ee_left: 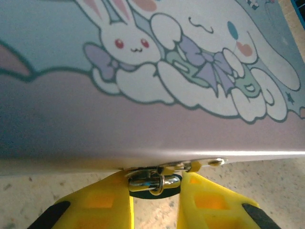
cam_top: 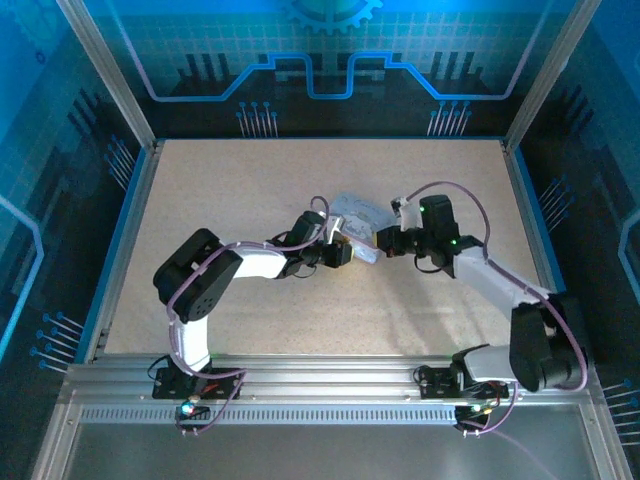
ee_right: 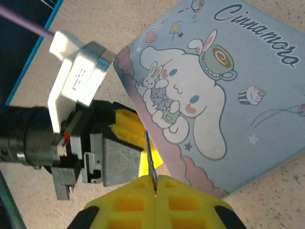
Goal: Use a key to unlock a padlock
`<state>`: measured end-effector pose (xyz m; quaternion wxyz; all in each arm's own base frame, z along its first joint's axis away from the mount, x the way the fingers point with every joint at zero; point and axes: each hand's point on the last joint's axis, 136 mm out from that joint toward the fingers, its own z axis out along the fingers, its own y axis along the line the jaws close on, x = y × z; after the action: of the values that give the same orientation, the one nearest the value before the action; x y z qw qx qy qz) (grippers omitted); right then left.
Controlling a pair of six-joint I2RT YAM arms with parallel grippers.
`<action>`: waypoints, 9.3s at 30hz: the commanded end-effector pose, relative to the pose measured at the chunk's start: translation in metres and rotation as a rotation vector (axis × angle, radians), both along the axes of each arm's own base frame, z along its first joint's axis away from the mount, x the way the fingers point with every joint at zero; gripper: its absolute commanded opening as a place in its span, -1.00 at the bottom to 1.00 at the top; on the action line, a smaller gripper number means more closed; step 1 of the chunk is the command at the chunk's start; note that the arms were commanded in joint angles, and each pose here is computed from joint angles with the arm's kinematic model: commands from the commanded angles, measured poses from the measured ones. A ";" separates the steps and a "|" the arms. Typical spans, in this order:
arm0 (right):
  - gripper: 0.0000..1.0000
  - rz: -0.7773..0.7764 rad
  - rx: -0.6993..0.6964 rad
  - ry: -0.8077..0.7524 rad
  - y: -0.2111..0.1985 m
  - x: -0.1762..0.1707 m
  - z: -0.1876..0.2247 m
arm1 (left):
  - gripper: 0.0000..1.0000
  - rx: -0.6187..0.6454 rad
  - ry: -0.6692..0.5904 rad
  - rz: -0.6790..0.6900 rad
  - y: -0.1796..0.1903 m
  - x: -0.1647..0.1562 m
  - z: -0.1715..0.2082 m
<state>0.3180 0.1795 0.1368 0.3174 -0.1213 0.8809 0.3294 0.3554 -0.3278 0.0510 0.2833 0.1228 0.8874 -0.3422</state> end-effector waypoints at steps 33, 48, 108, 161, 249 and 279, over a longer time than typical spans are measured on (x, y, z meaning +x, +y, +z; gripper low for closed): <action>-1.00 0.179 -0.201 -0.222 0.034 -0.039 -0.072 | -0.75 -0.205 0.279 0.178 -0.014 -0.020 0.062; -1.00 0.139 -0.186 -0.218 0.034 -0.033 -0.081 | -0.76 -0.214 0.285 0.180 -0.016 -0.021 0.061; -1.00 0.142 -0.142 -0.271 0.041 -0.027 -0.069 | -0.76 -0.203 0.292 0.188 -0.015 -0.023 0.059; -1.00 0.129 -0.056 -0.377 0.060 0.001 -0.037 | -0.76 -0.216 0.301 0.174 -0.024 -0.026 0.065; -1.00 0.166 -0.098 -0.151 0.056 -0.002 -0.083 | -0.01 -0.222 0.372 0.238 -0.015 -0.025 0.025; -1.00 0.101 -0.060 0.210 0.074 -0.017 -0.071 | 0.10 -0.514 0.360 0.513 0.050 -0.023 0.040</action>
<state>0.3031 0.2462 0.0571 0.2195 -0.1560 0.9092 0.3176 0.3224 -0.2789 0.0873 0.2097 -0.2194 0.8288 -0.4701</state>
